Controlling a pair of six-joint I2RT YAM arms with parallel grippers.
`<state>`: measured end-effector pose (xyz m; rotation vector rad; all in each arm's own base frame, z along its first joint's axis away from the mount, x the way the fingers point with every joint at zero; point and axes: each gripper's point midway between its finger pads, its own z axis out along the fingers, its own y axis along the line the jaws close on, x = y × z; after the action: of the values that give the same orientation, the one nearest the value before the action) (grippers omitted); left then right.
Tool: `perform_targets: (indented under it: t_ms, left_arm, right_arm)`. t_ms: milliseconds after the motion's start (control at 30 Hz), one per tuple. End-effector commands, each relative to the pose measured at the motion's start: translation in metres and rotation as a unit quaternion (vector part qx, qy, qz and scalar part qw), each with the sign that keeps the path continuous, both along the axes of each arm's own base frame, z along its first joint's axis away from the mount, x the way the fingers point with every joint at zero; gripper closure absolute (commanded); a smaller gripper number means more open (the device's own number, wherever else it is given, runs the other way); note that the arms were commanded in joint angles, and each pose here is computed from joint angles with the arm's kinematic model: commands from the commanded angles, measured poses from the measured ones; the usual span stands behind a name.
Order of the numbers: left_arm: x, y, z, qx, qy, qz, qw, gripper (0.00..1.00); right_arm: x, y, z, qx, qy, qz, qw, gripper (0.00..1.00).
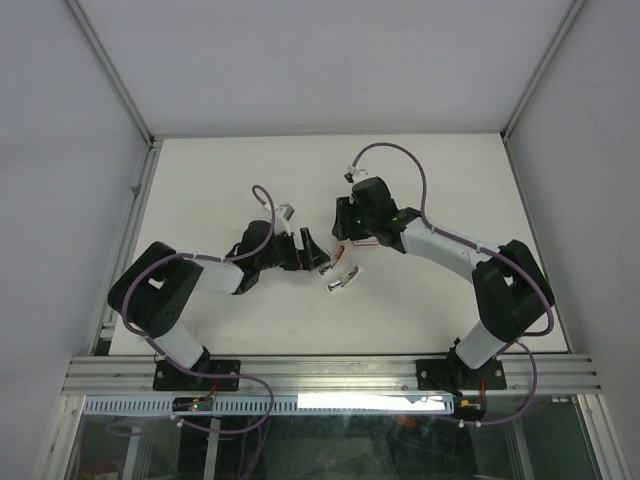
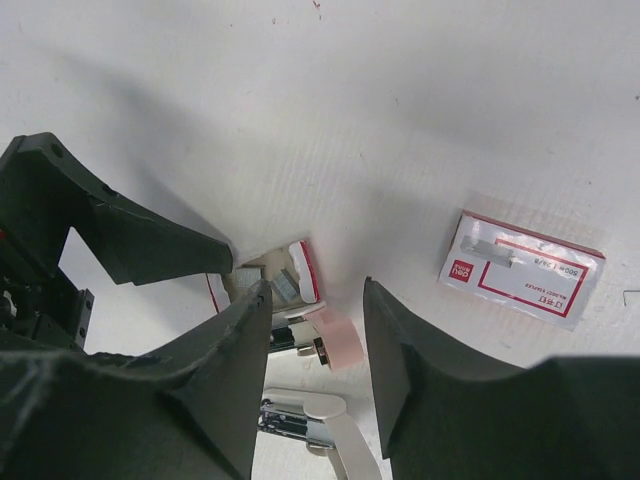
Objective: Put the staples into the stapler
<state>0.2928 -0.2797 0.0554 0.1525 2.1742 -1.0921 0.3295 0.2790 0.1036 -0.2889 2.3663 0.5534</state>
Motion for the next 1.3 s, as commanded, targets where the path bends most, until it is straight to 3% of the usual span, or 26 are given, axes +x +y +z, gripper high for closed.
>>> perform_targets:
  t_ms: [0,467,700,1267]
  left_arm:
    - [0.009,0.007,0.012,0.007,-0.014,0.047,0.999,0.03]
    - [0.017,0.024,0.024,0.048,-0.052,0.074,0.995,0.04]
    - [0.044,0.034,0.010,0.137,-0.071,0.096,0.983,0.43]
    - [0.056,0.013,-0.006,0.204,-0.089,0.051,0.974,0.71]
  right_arm:
    - [0.004,-0.005,0.025,0.017,-0.032,-0.016,0.999,0.56]
    - [-0.001,0.000,0.030,0.036,-0.026,-0.009,0.999,0.58]
    - [-0.005,-0.003,0.028,0.036,-0.025,-0.010,0.999,0.60]
    - [-0.008,-0.016,0.029,0.022,-0.038,-0.021,0.999,0.61]
